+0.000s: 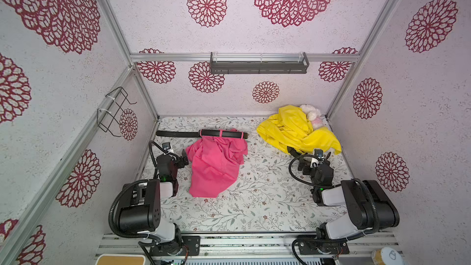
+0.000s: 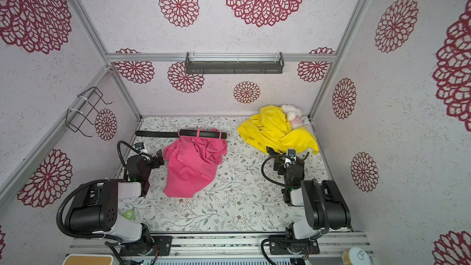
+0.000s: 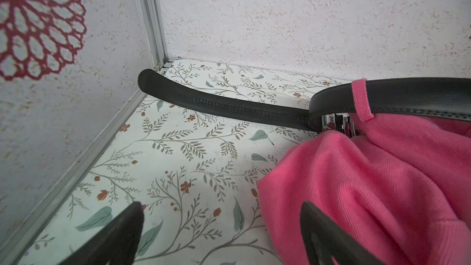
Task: Remove the belt from the trousers
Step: Adjust the trousers at the center of the board.
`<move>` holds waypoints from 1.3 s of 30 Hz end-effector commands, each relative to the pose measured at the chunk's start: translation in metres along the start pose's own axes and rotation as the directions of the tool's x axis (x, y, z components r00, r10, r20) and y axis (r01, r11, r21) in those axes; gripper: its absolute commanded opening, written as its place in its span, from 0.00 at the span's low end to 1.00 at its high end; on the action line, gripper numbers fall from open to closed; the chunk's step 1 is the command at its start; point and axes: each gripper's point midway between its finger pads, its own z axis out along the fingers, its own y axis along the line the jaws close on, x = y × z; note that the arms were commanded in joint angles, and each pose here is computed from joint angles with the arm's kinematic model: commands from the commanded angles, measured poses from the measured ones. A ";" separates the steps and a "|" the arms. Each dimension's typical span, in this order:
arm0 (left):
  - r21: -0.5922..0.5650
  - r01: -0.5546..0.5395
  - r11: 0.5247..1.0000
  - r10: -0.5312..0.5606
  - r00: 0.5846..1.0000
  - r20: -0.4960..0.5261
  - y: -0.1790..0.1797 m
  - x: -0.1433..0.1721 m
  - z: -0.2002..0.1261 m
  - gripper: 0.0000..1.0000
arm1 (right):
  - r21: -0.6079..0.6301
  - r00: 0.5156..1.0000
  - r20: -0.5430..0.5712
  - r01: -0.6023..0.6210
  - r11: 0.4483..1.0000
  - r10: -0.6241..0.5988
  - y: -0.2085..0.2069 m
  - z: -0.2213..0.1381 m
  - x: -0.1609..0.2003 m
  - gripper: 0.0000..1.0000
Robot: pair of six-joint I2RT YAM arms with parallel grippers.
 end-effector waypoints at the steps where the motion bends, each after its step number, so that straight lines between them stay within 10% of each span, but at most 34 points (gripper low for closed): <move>1: 0.002 0.006 1.000 -0.007 1.000 0.030 0.001 -0.014 0.002 0.97 | 0.012 0.999 0.040 -0.026 1.000 0.025 -0.004 0.002 -0.013 0.99; 26: 0.002 0.012 1.000 -0.012 0.999 0.033 0.002 -0.014 0.001 0.97 | 0.015 0.999 0.041 -0.032 0.999 0.032 -0.004 0.003 -0.014 0.99; 39: -0.104 0.071 0.992 -0.077 0.996 -0.051 -0.014 -0.094 -0.051 0.97 | -0.017 0.990 -0.110 -0.089 0.996 0.087 0.034 -0.003 -0.071 0.99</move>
